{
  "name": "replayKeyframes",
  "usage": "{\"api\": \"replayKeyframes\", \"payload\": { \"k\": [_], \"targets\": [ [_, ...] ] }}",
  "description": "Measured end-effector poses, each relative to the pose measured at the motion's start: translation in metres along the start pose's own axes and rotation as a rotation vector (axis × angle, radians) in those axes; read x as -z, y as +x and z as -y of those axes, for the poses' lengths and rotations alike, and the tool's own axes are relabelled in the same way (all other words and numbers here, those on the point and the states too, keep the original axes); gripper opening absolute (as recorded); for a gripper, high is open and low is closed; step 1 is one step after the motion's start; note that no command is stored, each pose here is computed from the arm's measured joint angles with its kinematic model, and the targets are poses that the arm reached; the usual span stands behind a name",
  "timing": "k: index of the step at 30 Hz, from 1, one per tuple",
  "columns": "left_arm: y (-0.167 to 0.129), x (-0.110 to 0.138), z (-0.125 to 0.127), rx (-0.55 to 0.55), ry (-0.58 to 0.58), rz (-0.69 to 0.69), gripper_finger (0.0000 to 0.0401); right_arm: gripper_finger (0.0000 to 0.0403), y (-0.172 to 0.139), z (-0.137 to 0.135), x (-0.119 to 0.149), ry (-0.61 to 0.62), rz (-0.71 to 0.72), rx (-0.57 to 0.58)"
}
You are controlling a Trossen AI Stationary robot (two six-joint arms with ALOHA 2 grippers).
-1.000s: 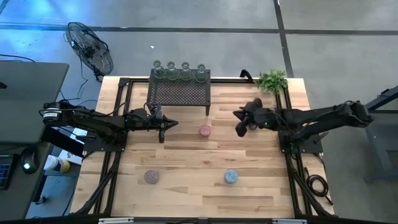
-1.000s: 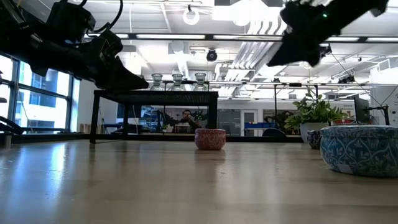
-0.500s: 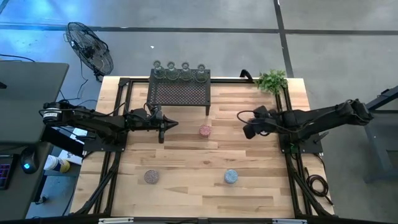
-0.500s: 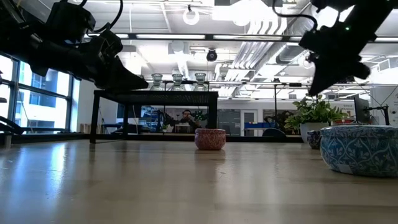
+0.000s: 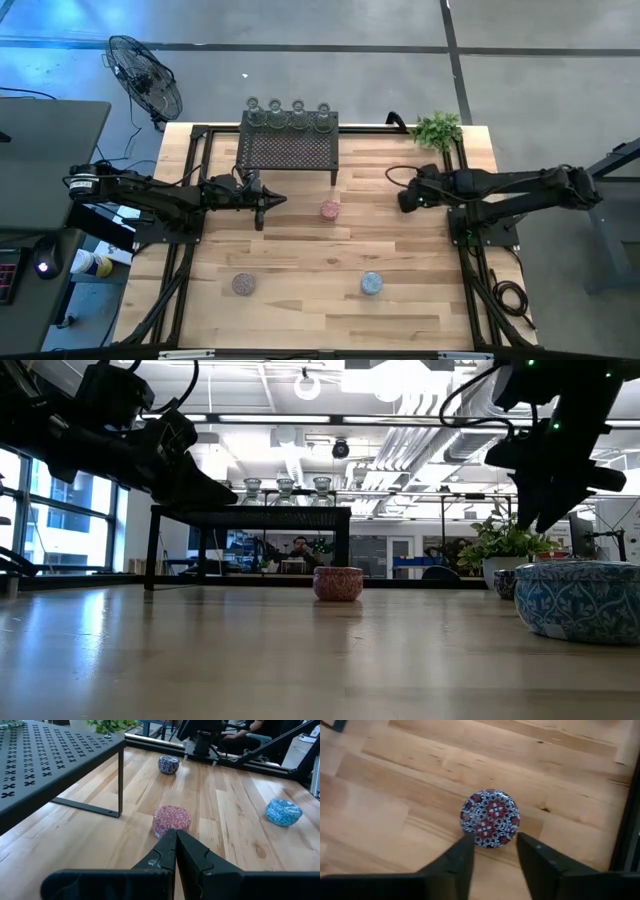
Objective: Pick & Place candle stick holders
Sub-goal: Put the black scented candle on the shelf
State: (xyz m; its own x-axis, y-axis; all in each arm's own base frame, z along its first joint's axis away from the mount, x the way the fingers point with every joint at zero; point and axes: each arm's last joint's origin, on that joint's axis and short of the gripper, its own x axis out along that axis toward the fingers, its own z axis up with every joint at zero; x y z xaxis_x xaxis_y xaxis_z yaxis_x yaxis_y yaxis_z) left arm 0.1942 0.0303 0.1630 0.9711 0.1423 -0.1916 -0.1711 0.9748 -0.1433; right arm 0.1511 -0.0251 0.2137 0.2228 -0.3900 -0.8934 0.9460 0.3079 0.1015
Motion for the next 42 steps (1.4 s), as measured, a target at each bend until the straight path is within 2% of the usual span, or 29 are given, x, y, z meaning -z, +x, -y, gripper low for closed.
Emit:
{"api": "replayKeyframes", "payload": {
  "k": [7, 12, 17, 23, 29, 34, 42],
  "targets": [
    [0.0, 0.0, 0.0, 0.001, -0.002, -0.001, 0.0005, 0.0261, 0.006, -0.001, -0.011, 0.049, -0.009, -0.03],
    [0.0, 0.0, 0.0, 0.001, -0.002, -0.001, 0.0005, 0.031, 0.023, -0.013, -0.017, -0.016, -0.03, -0.027],
    [0.0, 0.001, 0.0, -0.001, -0.01, -0.009, 0.0005, 0.0318, 0.036, -0.017, -0.016, -0.082, -0.028, 0.059],
    [0.0, 0.002, 0.0, -0.002, -0.011, -0.021, 0.0005, 0.0319, 0.04, -0.019, -0.016, -0.099, -0.024, 0.07],
    [0.0, 0.003, 0.0, -0.004, -0.018, -0.033, 0.0005, 0.0319, 0.057, -0.013, -0.004, -0.077, -0.036, 0.035],
    [0.0, 0.004, 0.0, -0.005, -0.018, -0.039, 0.0005, 0.0319, 0.073, -0.008, 0.004, -0.04, 0.018, -0.014],
    [0.0, 0.004, -0.001, -0.007, -0.018, -0.038, 0.0005, 0.0319, 0.077, -0.007, 0.007, -0.054, 0.036, -0.027]
  ]
}}
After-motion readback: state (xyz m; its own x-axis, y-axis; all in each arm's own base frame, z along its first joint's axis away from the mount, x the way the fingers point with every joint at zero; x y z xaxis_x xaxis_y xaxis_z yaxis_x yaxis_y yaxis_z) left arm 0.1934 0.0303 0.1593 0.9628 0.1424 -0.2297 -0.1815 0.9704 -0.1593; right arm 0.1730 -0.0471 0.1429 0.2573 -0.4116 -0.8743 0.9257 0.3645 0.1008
